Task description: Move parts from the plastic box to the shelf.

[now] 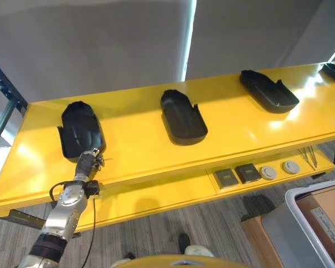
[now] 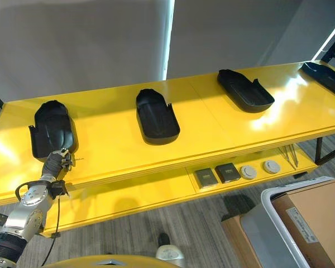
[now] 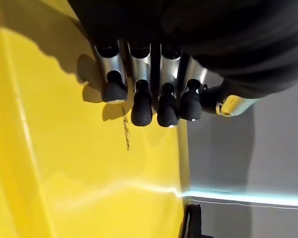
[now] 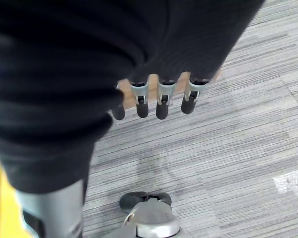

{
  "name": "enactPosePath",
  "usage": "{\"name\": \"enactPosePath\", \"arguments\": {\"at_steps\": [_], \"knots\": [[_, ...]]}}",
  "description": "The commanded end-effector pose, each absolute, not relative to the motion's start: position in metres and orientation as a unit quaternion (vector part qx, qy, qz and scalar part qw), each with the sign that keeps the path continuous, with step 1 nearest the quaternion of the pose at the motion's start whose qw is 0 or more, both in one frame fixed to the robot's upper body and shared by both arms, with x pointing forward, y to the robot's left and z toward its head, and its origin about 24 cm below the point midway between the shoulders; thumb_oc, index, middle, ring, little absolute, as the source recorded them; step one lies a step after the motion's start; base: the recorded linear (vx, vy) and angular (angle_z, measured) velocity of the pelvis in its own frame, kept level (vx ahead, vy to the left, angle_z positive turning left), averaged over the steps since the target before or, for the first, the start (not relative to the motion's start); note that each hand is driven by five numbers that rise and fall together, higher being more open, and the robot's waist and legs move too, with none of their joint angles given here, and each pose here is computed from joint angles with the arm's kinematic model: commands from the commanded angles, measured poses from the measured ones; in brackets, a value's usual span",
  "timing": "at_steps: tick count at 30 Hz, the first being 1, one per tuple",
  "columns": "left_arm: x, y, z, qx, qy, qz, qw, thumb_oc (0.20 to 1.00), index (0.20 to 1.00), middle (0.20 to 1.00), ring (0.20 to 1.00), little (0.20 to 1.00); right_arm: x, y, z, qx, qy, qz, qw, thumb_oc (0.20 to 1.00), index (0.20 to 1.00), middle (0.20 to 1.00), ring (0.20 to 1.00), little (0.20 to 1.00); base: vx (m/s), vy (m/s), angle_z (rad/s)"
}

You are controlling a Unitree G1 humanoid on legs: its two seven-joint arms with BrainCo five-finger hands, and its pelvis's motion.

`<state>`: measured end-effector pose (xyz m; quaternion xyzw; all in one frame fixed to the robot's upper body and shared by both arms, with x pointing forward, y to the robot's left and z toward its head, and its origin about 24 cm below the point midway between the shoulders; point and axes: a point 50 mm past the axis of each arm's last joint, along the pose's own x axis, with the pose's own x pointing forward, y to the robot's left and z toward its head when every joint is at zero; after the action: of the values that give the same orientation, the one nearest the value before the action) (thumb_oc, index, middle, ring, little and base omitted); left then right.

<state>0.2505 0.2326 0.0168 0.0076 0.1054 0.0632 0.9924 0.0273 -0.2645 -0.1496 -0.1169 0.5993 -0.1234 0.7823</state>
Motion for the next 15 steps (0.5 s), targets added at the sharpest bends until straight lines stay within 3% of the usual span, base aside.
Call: {"name": "enactPosePath", "arguments": {"at_steps": [1,9,10,11,12,15], "knots": [[0.273,0.25,0.039,0.022,0.053,0.1,0.993,0.2,0.2,0.2,0.2,0.2,0.038,-0.27,-0.148,-0.142,0.596,-0.104,0.784,1.0,1.0,1.0,1.0,1.0,0.0,0.0,0.0],[0.274,0.241,0.052,0.006,0.01,0.055,0.998,0.2,0.2,0.2,0.2,0.2,0.039,-0.27,-0.148,-0.144,0.598,-0.099,0.782,1.0,1.0,1.0,1.0,1.0,0.0,0.0,0.0],[0.274,0.238,0.056,0.004,0.002,0.041,0.999,0.288,0.288,0.288,0.288,0.288,0.039,-0.27,-0.148,-0.144,0.598,-0.099,0.783,1.0,1.0,1.0,1.0,1.0,0.0,0.0,0.0],[0.273,0.234,0.061,0.003,-0.01,0.023,1.0,0.736,0.736,0.736,0.736,0.736,0.039,-0.269,-0.148,-0.143,0.597,-0.1,0.783,1.0,1.0,1.0,1.0,1.0,-0.03,0.007,0.0],[0.272,0.23,0.068,0.015,-0.025,0.004,1.0,1.0,1.0,1.0,1.0,1.0,0.04,-0.27,-0.148,-0.142,0.596,-0.101,0.783,1.0,1.0,1.0,1.0,1.0,-0.04,0.008,0.01],[0.269,0.22,0.088,0.043,-0.067,-0.047,0.996,1.0,1.0,1.0,1.0,1.0,0.04,-0.269,-0.148,-0.148,0.594,-0.103,0.784,1.0,1.0,1.0,1.0,1.0,-0.04,0.01,0.01]]}}
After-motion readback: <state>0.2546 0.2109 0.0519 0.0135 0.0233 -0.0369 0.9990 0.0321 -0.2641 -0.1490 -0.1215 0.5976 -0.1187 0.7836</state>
